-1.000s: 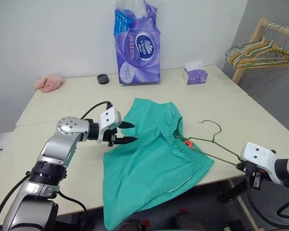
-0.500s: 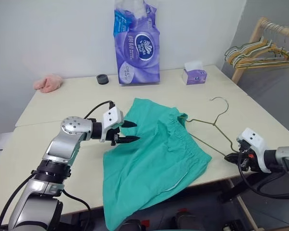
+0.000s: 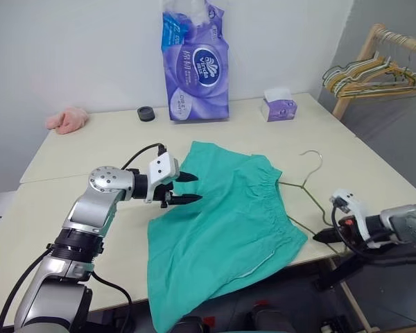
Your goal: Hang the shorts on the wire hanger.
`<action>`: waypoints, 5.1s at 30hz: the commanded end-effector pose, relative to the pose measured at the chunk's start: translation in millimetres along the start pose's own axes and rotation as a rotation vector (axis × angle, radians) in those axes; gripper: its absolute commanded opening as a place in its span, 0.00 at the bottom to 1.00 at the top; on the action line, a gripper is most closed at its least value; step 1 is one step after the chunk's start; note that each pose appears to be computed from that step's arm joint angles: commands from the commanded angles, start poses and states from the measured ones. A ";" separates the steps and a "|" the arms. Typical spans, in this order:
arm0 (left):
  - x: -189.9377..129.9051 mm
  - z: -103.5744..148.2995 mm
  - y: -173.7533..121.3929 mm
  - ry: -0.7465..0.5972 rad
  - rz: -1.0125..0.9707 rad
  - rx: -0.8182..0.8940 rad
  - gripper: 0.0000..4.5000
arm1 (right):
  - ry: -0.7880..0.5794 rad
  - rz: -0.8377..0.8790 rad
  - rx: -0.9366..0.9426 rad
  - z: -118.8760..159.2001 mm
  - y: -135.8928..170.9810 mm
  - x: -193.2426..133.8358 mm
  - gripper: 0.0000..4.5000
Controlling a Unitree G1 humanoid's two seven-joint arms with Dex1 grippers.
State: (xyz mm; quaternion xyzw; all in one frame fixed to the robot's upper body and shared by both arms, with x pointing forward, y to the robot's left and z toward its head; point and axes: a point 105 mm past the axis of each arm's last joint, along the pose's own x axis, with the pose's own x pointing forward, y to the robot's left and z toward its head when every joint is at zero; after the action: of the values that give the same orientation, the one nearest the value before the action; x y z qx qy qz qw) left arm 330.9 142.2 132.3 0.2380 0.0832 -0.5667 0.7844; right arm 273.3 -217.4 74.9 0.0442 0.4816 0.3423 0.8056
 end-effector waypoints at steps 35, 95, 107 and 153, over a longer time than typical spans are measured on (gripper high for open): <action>-13.0 69.5 42.2 -0.046 -0.027 0.293 0.99 | -0.177 -0.076 -0.977 70.0 82.9 19.5 0.00; 1.5 1.7 10.8 0.090 -0.200 0.124 0.00 | -0.376 -0.221 -0.995 72.1 36.4 -28.0 0.92; 0.7 3.2 15.4 0.090 -0.182 0.128 0.00 | -0.533 -0.038 -0.410 43.0 62.6 34.1 0.99; -33.5 -53.9 27.2 0.435 -0.156 0.202 0.00 | -0.436 -0.233 -0.784 44.9 61.3 21.6 0.00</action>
State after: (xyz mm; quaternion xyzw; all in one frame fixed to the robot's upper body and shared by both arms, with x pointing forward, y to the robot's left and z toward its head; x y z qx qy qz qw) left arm 345.3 184.7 95.3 0.3911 0.1995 -0.5984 0.6702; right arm 280.5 -137.5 93.0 -0.2135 0.1588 0.4048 0.8749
